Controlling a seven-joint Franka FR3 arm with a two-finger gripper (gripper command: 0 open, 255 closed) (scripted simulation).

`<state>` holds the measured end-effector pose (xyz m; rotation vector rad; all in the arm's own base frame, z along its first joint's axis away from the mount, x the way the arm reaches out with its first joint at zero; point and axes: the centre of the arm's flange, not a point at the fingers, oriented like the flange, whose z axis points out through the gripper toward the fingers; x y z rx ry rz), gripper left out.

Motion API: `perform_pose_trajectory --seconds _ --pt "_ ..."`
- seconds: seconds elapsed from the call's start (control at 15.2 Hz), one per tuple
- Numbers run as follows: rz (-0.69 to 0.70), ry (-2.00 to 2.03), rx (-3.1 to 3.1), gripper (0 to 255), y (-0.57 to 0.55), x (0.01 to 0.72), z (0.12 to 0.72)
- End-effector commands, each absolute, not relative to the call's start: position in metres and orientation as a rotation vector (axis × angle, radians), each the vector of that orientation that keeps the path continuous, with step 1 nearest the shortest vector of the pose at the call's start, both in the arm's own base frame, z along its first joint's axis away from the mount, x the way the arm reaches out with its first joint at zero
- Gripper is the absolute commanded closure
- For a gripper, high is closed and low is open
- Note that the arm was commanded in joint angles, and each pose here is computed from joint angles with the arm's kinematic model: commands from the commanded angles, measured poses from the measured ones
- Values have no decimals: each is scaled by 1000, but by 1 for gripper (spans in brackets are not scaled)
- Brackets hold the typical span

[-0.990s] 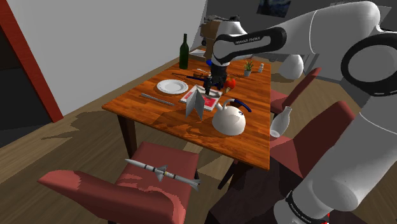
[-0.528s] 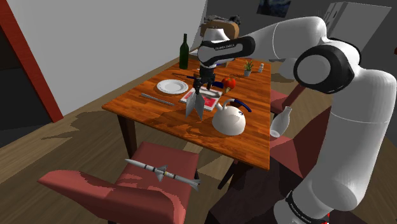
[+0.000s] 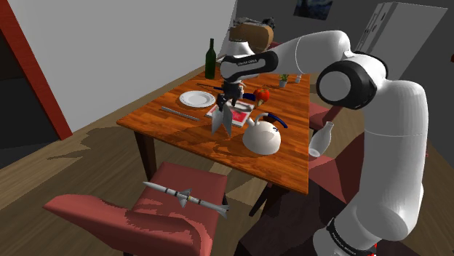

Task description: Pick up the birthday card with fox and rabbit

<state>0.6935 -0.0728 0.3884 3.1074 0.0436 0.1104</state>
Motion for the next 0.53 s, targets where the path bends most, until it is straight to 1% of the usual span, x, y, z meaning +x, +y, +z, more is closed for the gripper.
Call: perform_pose_trajectory --seconds 0.0,0.13,0.2,0.46 --pt "111 44 3107 0 -74 694 377" --pt "111 44 3107 0 -74 694 374" --pt "111 44 3107 255 -74 694 374" --pt "111 44 3107 255 -74 694 374"
